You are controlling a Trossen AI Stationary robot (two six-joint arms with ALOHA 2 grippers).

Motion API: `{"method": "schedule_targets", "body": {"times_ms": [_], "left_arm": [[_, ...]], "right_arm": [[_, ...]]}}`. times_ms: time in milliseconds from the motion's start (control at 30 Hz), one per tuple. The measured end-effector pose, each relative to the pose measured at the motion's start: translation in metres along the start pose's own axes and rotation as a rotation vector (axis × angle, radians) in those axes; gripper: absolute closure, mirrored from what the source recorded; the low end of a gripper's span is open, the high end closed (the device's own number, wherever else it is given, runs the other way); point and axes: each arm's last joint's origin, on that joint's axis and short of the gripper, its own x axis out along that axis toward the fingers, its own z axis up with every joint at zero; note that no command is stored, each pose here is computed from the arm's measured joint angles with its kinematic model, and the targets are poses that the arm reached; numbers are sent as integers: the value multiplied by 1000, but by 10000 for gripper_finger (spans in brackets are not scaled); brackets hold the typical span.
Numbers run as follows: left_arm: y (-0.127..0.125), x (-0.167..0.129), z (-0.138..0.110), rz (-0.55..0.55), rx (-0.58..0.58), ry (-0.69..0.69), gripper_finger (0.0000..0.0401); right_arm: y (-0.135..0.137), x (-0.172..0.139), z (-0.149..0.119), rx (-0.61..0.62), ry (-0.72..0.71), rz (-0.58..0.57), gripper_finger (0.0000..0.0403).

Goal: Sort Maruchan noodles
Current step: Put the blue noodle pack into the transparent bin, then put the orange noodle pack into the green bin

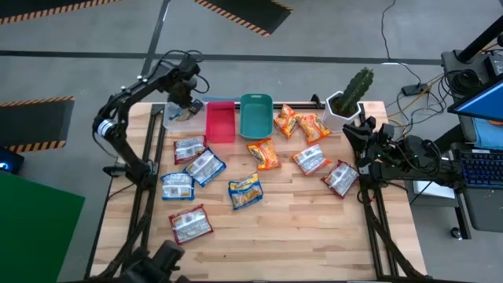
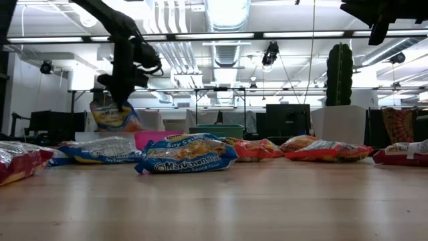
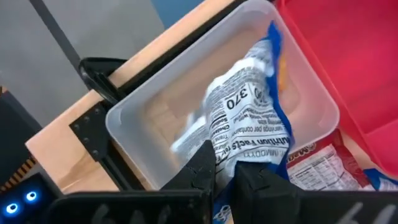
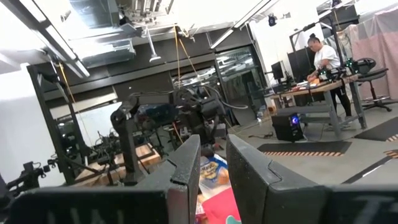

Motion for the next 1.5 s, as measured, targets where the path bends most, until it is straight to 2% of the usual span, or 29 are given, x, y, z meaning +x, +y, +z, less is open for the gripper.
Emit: {"method": "schedule_targets", "body": {"times_ms": [233, 733, 1133, 1500], "left_arm": [[-7, 20, 7, -32, 27, 78, 399], [-26, 18, 5, -46, 276, 96, 389], [-34, 17, 3, -48, 294, 104, 381], [-37, 16, 3, -47, 262, 99, 313]], "right_arm": [[0, 0, 0, -10, 0, 0, 335], [0, 0, 0, -10, -4, 0, 335], [0, 0, 1, -10, -4, 0, 335], [0, 0, 2, -5, -8, 0, 335]]}}
